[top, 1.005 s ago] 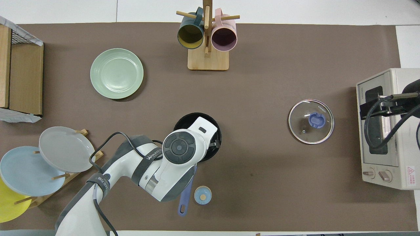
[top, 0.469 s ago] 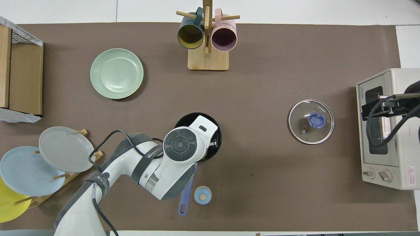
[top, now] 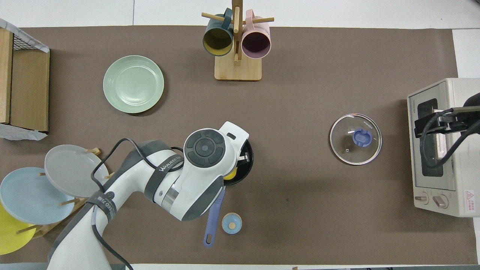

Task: Transfer potato from pot to plate
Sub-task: 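Carry the potato to the green plate and release it with the left gripper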

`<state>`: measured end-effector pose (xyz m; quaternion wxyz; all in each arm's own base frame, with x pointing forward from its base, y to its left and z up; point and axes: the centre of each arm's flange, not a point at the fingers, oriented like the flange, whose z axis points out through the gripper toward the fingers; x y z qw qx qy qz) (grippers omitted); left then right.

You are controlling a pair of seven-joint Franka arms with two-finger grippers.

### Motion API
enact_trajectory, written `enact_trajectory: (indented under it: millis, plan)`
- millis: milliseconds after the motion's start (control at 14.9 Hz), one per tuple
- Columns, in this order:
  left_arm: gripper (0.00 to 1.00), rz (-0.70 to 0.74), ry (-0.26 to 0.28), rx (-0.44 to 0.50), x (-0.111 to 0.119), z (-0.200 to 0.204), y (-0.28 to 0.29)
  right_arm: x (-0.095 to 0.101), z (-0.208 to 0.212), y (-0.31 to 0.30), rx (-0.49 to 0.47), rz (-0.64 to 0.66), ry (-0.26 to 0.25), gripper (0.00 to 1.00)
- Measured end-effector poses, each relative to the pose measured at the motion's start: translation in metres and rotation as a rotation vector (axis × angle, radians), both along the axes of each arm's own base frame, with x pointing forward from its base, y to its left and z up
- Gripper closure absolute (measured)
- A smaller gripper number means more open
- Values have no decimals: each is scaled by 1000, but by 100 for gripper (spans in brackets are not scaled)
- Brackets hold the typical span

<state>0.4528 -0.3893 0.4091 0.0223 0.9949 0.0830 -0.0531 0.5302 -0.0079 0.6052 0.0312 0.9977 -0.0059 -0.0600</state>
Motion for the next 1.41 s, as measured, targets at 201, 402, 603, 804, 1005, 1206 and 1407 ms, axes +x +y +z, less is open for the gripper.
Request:
enact_trajectory:
  millis: [201, 402, 603, 804, 1005, 1206, 1407]
  plan:
    - [39, 49, 18, -26, 53, 64, 51, 0, 0, -1, 0, -2, -1, 0]
    - [39, 74, 5, -48, 114, 94, 129, 0, 1, -3, 0, -6, -3, 0]
    - [39, 11, -8, -63, 166, 74, 204, 0, 1, -20, 0, -39, -9, 0]
    - [39, -66, -38, -58, 208, 17, 264, 1, 2, -24, 1, -46, -19, 0]
    - [39, -86, -74, -37, 232, -47, 278, 2, 2, -19, 1, -35, -24, 0]
    - [39, -95, -74, -38, 234, -71, 272, 2, 2, -19, 0, -36, -25, 0]
    - [39, -103, -73, -37, 232, -72, 271, 2, 2, -19, 1, -36, -25, 0]
